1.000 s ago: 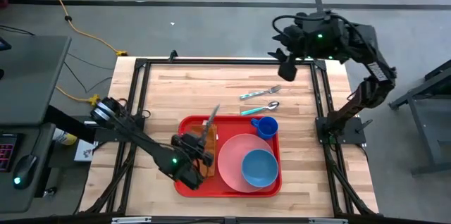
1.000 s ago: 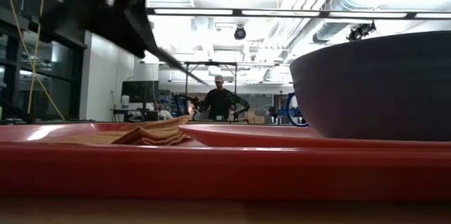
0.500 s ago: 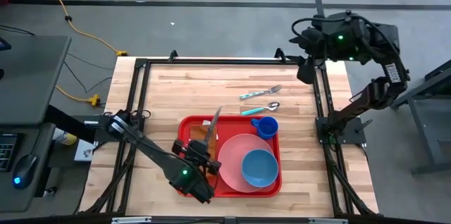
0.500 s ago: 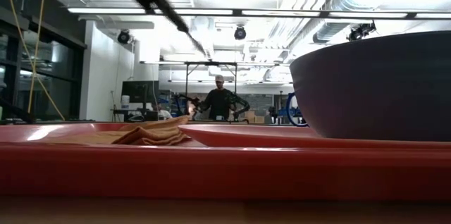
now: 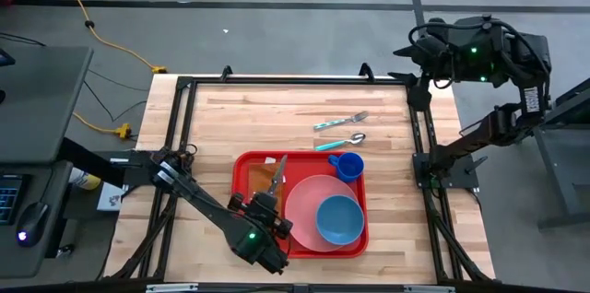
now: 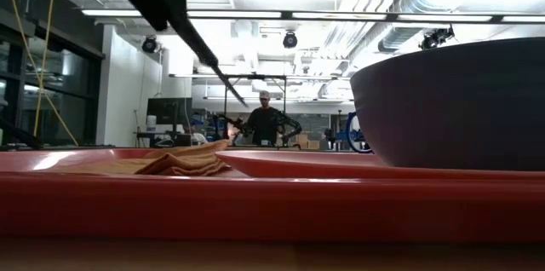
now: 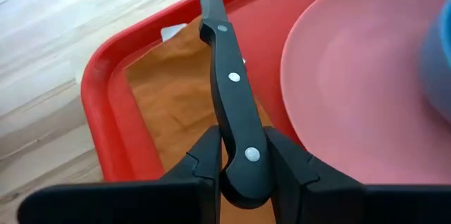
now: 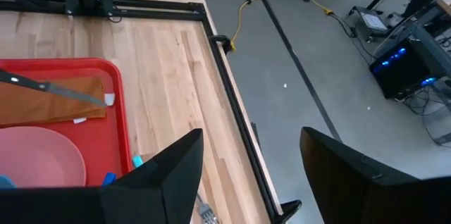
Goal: Set up tray
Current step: Put the black knife on top of the orange napkin on the serving tray
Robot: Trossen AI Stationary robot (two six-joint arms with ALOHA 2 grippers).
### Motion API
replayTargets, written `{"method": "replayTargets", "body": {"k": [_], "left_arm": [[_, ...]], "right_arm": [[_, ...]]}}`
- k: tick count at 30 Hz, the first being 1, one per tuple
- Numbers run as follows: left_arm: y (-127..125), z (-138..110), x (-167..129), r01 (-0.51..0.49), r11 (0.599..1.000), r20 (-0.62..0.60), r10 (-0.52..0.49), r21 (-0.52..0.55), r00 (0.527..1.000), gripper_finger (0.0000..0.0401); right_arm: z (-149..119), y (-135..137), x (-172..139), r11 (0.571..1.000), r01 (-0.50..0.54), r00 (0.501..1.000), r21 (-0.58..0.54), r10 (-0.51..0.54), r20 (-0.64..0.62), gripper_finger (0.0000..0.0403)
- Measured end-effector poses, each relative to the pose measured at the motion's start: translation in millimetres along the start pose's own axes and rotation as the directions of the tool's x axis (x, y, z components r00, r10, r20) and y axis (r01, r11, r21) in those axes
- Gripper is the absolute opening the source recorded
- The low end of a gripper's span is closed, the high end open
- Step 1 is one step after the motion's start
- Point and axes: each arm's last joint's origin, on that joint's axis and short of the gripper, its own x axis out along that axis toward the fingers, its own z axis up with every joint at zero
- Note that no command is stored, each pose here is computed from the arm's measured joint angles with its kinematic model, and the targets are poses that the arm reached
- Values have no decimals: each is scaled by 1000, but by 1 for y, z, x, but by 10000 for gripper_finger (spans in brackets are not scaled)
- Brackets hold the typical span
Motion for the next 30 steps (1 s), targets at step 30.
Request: {"method": "replayTargets", "body": {"k": [30], "left_arm": [[-30, -55, 63, -129, 985, -122, 143, 117, 982, 101]], "right_arm": [[-2, 2, 1, 999, -38, 999, -8, 38, -18, 213]]}}
